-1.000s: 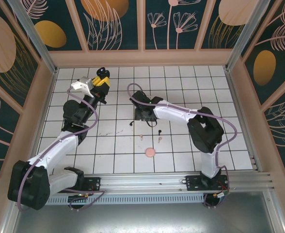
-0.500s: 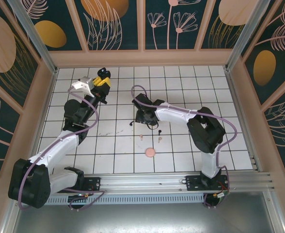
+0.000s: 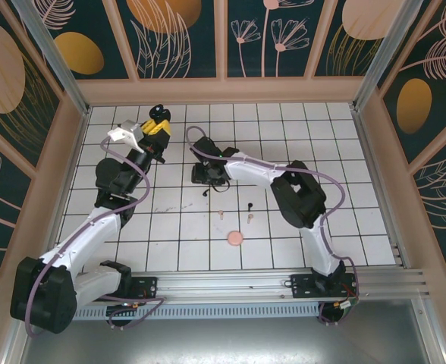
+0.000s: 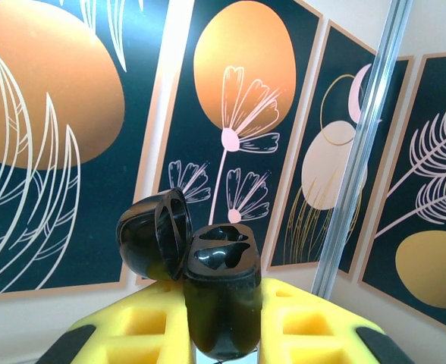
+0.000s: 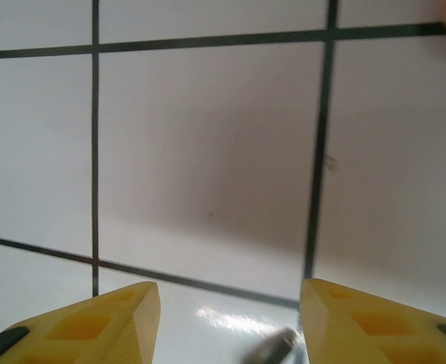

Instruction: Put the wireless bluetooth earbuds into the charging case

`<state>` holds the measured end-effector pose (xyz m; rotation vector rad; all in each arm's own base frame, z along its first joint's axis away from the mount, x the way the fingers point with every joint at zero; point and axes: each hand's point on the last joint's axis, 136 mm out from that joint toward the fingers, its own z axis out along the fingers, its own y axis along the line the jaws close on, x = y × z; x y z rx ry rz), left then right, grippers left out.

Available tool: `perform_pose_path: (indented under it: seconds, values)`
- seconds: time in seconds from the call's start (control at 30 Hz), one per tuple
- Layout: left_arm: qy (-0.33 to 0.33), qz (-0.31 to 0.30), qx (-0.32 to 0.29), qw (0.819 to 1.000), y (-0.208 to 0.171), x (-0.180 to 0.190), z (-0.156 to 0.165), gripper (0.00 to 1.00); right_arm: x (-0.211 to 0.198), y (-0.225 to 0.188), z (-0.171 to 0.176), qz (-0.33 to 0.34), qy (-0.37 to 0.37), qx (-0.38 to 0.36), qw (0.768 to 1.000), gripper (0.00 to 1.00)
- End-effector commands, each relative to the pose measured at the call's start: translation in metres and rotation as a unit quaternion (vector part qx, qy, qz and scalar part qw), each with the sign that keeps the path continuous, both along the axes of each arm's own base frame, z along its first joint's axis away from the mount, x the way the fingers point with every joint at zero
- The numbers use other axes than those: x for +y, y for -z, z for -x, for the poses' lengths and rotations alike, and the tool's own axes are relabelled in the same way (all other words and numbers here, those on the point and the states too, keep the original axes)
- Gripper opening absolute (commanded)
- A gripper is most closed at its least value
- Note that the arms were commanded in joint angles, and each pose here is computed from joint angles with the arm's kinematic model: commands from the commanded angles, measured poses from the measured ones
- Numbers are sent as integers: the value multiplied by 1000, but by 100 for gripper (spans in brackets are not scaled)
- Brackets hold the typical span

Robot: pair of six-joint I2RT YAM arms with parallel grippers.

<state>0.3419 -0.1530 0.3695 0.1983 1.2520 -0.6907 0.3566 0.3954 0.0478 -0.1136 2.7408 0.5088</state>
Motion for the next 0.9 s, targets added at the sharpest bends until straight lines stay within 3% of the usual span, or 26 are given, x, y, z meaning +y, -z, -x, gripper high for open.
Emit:
perform_pose_path:
  seconds: [0.0,0.27,0.87]
  values:
    - [1,7,-6,1000,-4,3,5,0,10,6,-3,-7,-25,11,1000,52]
    - [0,13,-3,1000,1,4,7,0,7,17,11,-11,-29,34,999,50]
    - [-1,17,-9,1000,-3,5,6,0,6,-3,68,-48,-50,46,997,47]
